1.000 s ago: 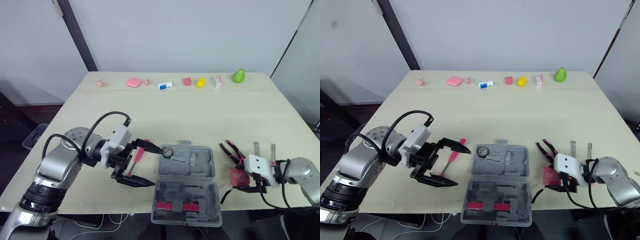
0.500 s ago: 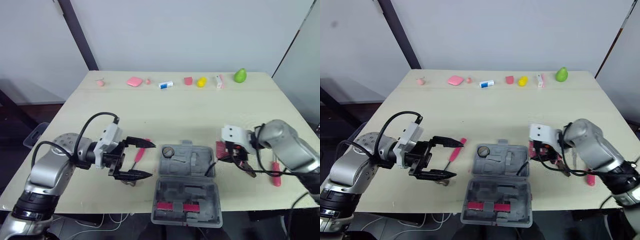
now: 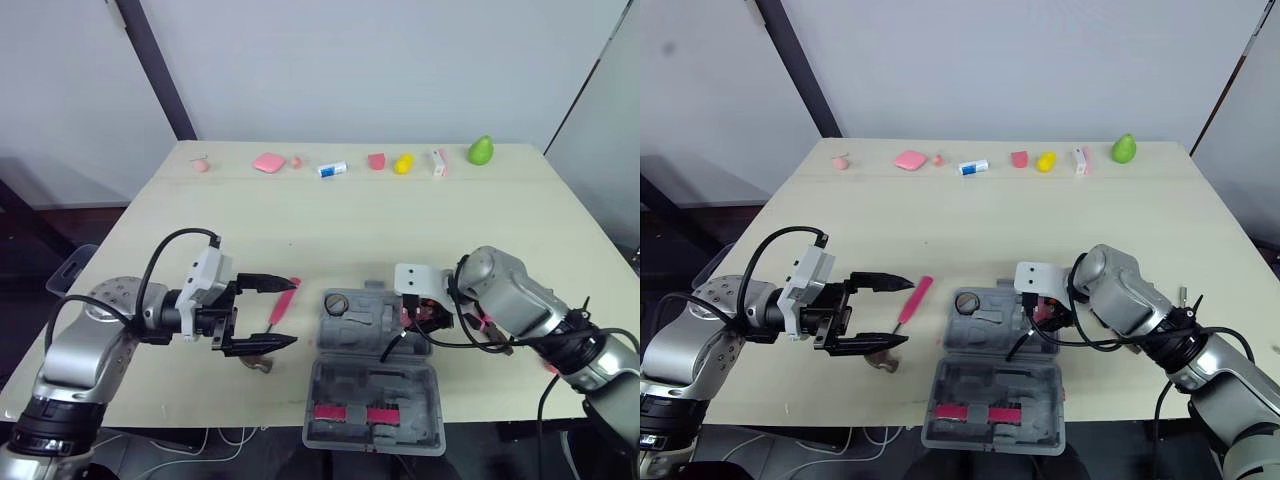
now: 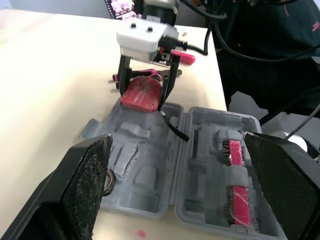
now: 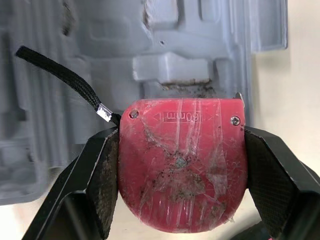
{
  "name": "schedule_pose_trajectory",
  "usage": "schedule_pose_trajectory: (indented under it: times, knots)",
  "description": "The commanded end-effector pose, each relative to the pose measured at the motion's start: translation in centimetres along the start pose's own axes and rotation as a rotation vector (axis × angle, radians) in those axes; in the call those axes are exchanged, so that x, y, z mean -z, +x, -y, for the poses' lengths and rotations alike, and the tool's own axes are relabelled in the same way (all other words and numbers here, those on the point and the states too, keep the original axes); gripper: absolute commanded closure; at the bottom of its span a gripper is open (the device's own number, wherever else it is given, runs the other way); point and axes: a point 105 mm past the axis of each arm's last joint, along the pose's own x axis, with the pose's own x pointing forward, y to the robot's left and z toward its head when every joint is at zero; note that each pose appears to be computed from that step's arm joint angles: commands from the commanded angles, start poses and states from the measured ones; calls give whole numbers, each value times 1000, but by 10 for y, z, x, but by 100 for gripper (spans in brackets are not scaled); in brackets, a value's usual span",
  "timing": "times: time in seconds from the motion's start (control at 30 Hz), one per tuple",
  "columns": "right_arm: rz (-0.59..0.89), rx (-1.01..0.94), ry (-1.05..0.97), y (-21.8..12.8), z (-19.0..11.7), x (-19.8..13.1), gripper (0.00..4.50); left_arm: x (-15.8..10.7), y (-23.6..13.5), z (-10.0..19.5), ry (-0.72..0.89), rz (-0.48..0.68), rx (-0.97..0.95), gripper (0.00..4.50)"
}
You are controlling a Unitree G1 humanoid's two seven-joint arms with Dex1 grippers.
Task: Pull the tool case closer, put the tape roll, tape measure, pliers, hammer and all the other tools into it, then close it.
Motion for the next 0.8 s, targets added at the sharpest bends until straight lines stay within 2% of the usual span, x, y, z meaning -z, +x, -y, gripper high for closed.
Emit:
schedule_pose_trajectory:
  times: [0.03, 0.4, 0.43, 0.53, 0.8]
  knots:
    - [-12, 35, -47, 2, 7, -6, 156, -6, -6, -1, 46, -10, -20, 0]
    - [-9, 44, -60, 15, 10, -10, 156, -6, -7, -3, 48, -15, -16, 0]
    - [0, 52, -64, 14, 11, -11, 76, -6, -7, -3, 47, -15, -15, 0]
    - [19, 81, -62, 10, 15, -14, 15, -6, -6, -3, 44, -15, -11, 0]
    - [79, 132, -58, -21, 17, -22, 15, -7, -5, -2, 45, -13, -5, 0]
